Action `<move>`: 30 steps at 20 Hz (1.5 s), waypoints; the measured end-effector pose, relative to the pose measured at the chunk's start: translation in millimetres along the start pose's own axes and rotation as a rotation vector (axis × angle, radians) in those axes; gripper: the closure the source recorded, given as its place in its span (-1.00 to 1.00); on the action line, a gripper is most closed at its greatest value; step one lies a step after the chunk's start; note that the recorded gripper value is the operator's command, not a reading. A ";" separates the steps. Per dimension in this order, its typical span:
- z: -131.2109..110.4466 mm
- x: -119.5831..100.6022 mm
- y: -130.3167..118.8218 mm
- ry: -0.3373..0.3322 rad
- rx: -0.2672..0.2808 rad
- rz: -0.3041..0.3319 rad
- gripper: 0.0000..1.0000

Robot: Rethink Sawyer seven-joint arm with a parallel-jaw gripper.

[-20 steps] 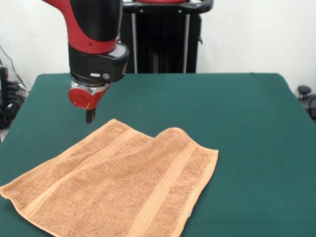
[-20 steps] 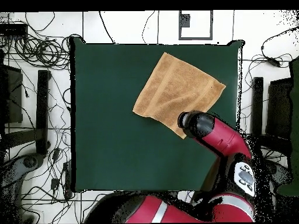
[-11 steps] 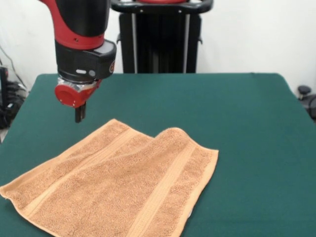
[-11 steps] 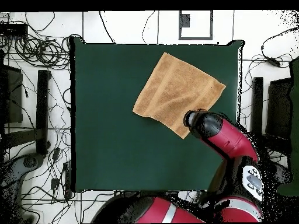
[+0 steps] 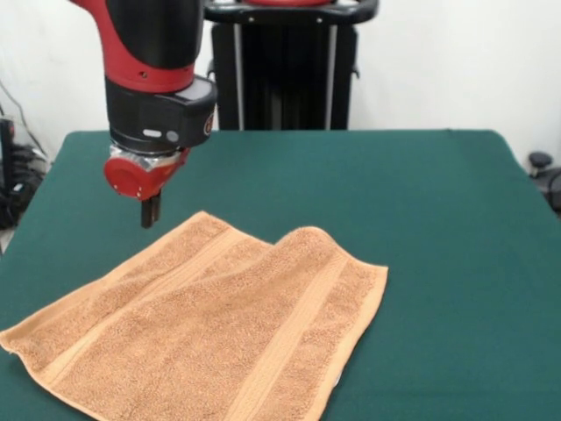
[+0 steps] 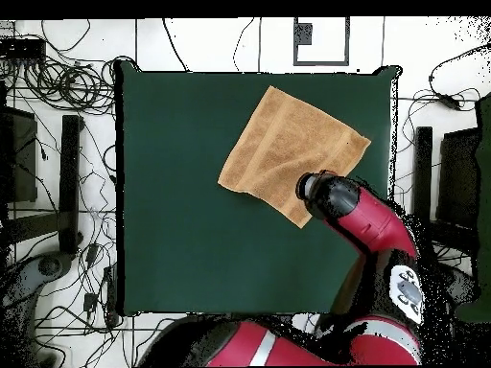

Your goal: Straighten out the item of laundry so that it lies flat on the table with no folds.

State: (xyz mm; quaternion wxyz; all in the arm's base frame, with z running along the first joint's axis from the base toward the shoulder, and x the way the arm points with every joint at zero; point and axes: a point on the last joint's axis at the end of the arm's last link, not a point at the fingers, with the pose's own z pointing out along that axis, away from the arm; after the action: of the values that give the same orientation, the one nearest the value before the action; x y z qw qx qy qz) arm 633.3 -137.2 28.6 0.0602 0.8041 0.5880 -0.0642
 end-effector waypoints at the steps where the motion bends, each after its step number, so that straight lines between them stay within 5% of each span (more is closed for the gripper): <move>1: -1.6 2.6 2.5 0.002 -0.006 -0.001 1.00; 12: -9.6 24.4 26.0 0.022 -0.051 0.005 1.00; 30: 37.5 62.3 14.5 0.060 0.029 0.028 1.00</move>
State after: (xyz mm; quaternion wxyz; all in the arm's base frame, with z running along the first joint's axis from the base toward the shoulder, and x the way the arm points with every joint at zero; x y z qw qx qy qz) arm 664.7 -89.6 -18.8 0.0318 0.8146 0.5771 -0.0475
